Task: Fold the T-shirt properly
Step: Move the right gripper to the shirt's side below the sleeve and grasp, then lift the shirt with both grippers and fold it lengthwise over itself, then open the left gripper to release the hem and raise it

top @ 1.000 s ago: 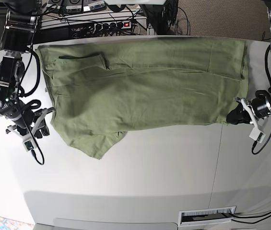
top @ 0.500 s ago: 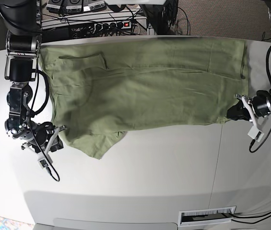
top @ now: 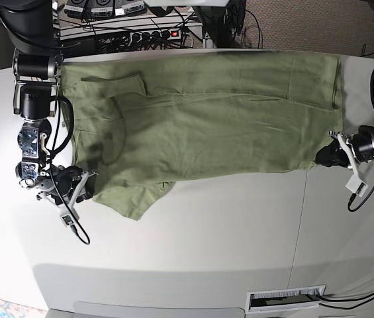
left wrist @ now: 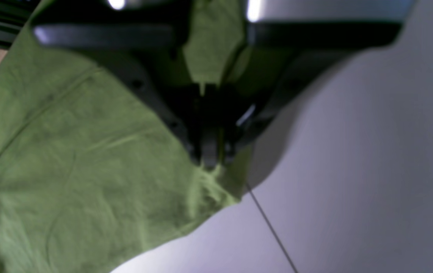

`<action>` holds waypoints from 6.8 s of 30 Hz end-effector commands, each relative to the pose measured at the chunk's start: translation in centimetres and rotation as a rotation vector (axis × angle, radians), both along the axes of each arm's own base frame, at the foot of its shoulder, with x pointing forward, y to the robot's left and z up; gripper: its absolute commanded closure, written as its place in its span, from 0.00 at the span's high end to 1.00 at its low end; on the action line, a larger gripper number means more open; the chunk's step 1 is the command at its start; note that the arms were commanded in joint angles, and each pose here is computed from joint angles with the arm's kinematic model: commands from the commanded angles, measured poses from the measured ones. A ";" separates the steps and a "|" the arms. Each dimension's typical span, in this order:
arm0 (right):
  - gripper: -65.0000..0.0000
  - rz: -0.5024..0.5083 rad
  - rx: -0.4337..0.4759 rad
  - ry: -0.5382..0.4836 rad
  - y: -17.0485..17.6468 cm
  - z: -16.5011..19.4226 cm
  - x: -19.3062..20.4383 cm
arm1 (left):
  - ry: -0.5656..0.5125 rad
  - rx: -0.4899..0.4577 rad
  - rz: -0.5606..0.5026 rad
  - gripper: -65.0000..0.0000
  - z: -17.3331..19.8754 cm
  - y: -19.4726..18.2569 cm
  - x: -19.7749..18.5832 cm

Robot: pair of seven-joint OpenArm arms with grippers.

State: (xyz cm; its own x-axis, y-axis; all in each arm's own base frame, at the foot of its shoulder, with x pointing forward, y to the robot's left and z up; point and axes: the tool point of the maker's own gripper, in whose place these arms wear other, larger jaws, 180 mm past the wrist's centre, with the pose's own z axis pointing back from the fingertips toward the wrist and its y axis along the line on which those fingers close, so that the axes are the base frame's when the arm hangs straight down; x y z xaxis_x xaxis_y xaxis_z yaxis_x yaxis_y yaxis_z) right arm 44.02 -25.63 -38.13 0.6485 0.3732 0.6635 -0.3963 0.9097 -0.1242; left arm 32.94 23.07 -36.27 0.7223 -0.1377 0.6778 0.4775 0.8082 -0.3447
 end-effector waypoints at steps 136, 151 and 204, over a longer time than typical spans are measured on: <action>0.00 0.219 0.150 0.188 1.0 7.8 -9.5 | 0.379 0.095 -0.298 0.00 2.3 2.8 -12.3; 0.00 0.177 -0.089 -0.130 -2.0 10.3 -4.5 | 0.385 0.098 -0.300 0.00 2.2 2.9 -12.5; 0.00 0.225 0.057 0.156 -0.1 8.9 -9.2 | 0.187 -0.027 -0.120 0.29 4.8 3.3 -9.2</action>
